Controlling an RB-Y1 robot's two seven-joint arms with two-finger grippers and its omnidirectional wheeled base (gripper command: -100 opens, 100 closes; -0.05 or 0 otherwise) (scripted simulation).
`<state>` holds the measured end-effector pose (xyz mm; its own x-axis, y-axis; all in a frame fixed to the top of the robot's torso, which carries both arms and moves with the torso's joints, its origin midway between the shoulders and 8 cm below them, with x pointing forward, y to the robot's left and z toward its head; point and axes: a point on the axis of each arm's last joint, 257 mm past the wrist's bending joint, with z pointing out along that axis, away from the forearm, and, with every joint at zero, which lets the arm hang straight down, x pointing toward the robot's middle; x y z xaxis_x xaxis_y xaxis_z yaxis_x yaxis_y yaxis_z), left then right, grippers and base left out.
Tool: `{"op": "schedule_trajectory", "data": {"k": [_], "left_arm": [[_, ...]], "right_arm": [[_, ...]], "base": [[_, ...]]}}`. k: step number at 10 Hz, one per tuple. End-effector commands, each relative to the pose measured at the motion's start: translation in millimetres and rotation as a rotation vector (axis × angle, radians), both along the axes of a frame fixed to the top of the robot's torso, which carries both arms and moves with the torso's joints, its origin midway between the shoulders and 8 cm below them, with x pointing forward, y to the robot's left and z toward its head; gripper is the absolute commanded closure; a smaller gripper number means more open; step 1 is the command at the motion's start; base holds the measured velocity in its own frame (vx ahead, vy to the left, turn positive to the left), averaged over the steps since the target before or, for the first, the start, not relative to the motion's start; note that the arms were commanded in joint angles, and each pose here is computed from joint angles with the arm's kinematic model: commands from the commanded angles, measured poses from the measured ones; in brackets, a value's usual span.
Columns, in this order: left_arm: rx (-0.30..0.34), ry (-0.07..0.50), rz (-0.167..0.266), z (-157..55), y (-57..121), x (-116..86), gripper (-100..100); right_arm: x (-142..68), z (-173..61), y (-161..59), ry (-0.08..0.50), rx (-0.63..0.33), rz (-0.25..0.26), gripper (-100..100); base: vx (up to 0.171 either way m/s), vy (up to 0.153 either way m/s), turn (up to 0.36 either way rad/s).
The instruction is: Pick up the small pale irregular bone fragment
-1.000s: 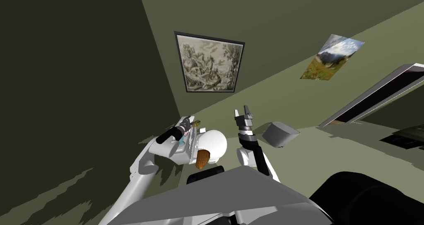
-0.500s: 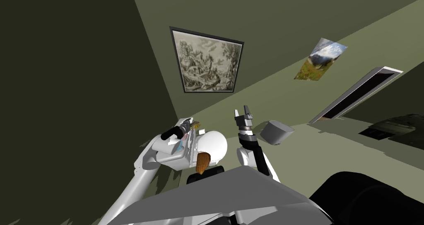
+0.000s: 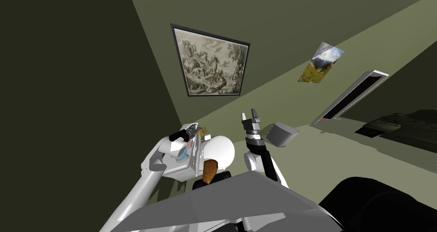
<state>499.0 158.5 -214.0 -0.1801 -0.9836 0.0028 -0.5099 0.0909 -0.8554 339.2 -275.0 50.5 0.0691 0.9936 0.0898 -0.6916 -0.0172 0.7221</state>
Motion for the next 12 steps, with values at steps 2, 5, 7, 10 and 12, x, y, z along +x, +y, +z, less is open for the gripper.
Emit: {"op": "schedule_trajectory", "data": {"k": [2, 5, 7, 10, 12], "left_arm": [[0.058, 0.082, 0.018, -22.6, 12.6, -5.1, -100], [0.107, 0.165, 0.036, -44.0, 24.1, -13.9, -100], [0.126, 0.202, 0.044, -53.7, 29.1, -18.6, -100], [0.17, 0.315, 0.062, -87.9, 42.5, -38.2, -100], [0.157, 0.263, 0.053, -65.9, 36.8, -25.5, 0]], "right_arm": [[0.0, 0.0, 0.0, 0.0, 0.0, 0.0, 0], [0.0, 0.0, 0.0, 0.0, 0.0, 0.0, 0], [0.0, 0.0, 0.0, 0.0, 0.0, 0.0, 0], [0.0, 0.0, 0.0, 0.0, 0.0, 0.0, 0], [0.0, 0.0, 0.0, 0.0, 0.0, 0.0, 0]], "base": [[0.076, 0.053, -0.117], [0.052, 0.051, -0.073], [0.034, 0.035, -0.067], [0.022, 0.03, -0.077], [0.001, 0.004, -0.011]]}}
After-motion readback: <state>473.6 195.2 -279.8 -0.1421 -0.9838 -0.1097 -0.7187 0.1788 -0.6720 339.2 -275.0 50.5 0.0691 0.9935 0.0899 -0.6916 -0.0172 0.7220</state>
